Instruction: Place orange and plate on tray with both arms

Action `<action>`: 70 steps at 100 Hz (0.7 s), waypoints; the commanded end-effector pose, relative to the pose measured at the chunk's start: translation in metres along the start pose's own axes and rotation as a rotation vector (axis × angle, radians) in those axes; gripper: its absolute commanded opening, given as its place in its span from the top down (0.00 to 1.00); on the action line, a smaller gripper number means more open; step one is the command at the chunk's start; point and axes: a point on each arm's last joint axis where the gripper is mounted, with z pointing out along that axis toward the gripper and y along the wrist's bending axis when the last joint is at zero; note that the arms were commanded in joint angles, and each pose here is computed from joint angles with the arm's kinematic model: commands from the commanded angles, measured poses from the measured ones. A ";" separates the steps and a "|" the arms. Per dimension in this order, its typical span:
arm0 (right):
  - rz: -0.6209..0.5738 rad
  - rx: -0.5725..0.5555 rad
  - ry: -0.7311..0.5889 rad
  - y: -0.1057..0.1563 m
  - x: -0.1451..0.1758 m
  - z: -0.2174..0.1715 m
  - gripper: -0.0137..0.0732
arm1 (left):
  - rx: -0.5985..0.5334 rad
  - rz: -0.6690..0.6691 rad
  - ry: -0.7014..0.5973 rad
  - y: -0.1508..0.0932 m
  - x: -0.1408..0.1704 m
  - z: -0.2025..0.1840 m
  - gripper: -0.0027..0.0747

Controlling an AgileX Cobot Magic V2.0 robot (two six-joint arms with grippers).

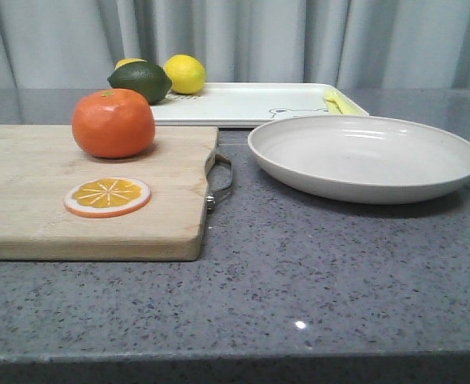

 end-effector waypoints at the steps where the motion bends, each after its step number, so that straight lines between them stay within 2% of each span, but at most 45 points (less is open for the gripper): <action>1: -0.018 0.004 -0.095 0.000 -0.008 -0.002 0.92 | 0.004 0.001 -0.081 0.000 -0.001 -0.001 0.99; 53: -0.018 0.004 -0.095 0.000 -0.008 -0.002 0.92 | 0.004 0.001 -0.081 0.000 -0.001 -0.001 0.99; 63: -0.018 0.004 -0.095 0.000 -0.008 -0.002 0.92 | -0.004 0.106 -0.083 0.001 -0.001 -0.001 0.99; 70: -0.018 0.004 -0.095 0.000 -0.008 -0.002 0.92 | -0.004 0.114 -0.083 0.001 -0.001 -0.001 0.99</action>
